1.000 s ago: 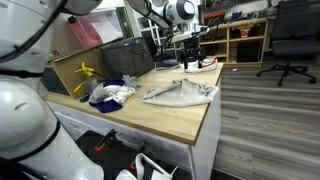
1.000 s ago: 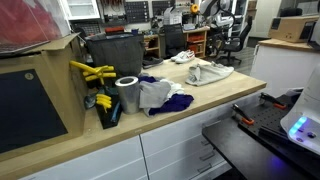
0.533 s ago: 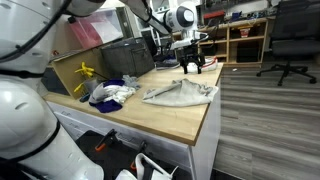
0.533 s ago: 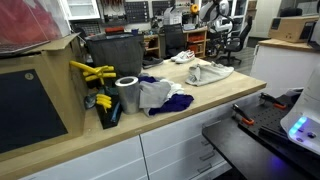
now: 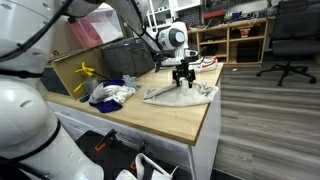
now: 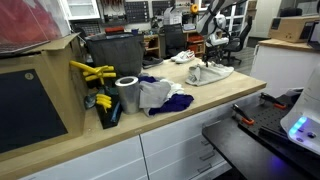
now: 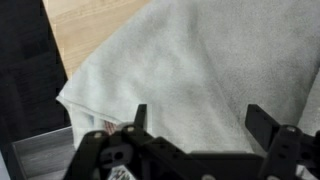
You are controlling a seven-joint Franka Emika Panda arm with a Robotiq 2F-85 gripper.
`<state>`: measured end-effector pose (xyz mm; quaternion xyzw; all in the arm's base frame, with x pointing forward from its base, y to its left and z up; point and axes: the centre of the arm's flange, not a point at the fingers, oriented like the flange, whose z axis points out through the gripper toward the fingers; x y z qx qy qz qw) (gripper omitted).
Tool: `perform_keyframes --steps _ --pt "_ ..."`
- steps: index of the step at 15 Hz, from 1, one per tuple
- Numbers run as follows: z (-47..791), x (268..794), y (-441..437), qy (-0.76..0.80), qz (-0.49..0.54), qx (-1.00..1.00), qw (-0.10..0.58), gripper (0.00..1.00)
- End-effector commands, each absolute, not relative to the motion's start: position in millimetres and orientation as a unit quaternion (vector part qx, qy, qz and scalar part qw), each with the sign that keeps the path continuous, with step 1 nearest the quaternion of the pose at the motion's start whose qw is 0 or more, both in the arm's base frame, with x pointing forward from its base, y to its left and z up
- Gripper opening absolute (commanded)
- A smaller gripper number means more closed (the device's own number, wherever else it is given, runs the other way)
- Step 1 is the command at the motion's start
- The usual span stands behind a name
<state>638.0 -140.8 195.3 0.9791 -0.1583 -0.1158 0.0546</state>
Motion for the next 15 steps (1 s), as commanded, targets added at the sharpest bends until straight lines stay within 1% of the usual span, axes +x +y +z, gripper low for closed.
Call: perform_keyframes --steps 1,2,3,9,12,15 --pt "183 606 -111 -0.151 -0.088 0.984 0.046 0.74" --pt "180 604 -104 -0.146 -0.08 0.985 0.044 0.73" --pt "178 602 -98 -0.14 -0.073 0.987 0.043 0.7" --pt "185 589 -83 -0.125 -0.064 0.989 0.038 0.22" --pt "187 583 -86 -0.127 -0.071 0.989 0.038 0.01" --pt "180 575 -93 -0.128 -0.075 0.988 0.04 0.0"
